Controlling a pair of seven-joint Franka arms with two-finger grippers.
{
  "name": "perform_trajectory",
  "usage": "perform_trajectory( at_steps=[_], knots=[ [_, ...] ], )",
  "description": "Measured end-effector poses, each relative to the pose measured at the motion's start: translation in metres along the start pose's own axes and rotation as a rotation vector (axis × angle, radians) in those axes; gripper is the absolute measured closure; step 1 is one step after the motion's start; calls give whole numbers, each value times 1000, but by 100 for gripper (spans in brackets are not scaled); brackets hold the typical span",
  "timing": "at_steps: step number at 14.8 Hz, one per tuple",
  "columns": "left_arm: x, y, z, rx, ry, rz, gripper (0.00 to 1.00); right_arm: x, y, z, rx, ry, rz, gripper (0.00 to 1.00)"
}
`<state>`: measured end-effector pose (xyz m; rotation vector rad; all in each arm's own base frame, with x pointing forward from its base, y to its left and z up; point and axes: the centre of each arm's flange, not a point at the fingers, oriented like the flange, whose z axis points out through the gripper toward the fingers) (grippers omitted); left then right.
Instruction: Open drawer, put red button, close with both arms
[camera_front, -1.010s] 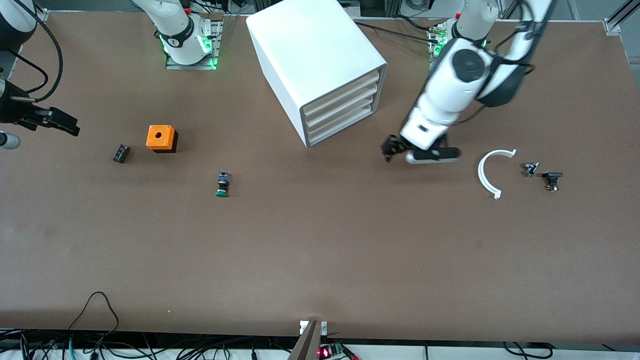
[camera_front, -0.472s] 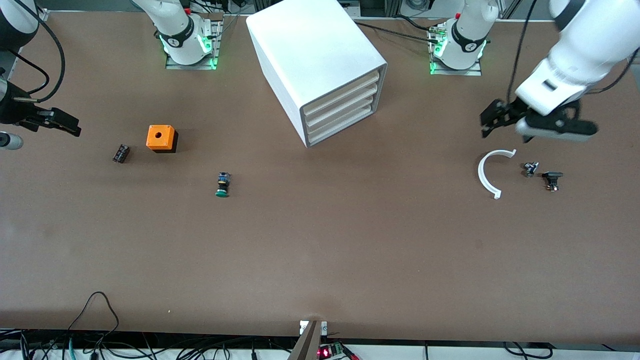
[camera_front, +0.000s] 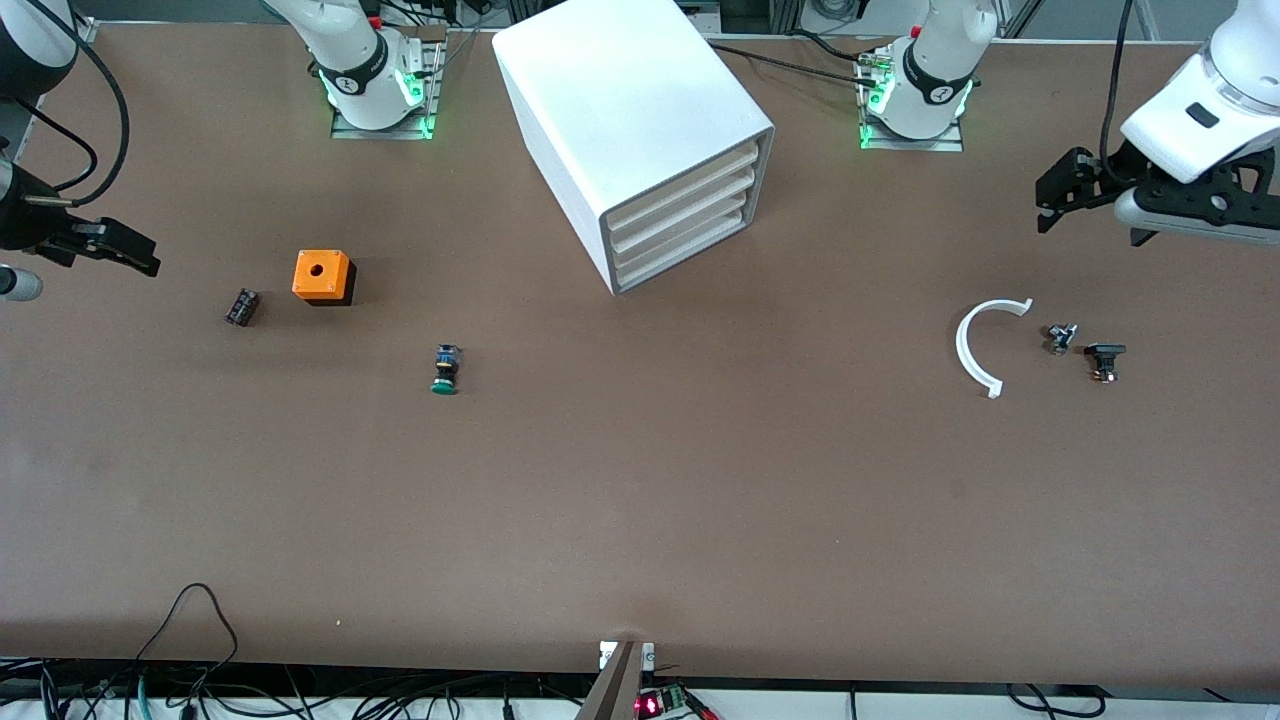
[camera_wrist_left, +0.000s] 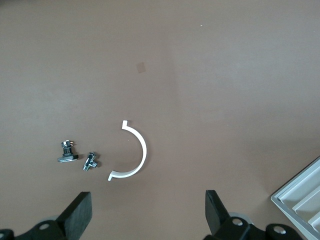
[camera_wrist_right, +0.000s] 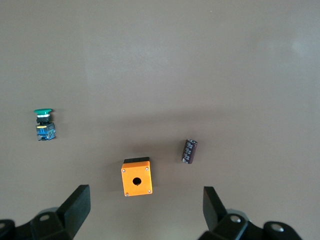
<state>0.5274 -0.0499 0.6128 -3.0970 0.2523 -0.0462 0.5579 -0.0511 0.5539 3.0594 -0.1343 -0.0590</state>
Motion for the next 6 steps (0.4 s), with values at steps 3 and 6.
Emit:
perform_trajectory(
  at_steps=[3,6],
  knots=[
    [5,-9,10,-4,-18,-13,0,1,0,0,0,6,-1,0],
    [5,-11,10,-4,-21,-17,0,2,0,-1,0,13,-1,0]
  ],
)
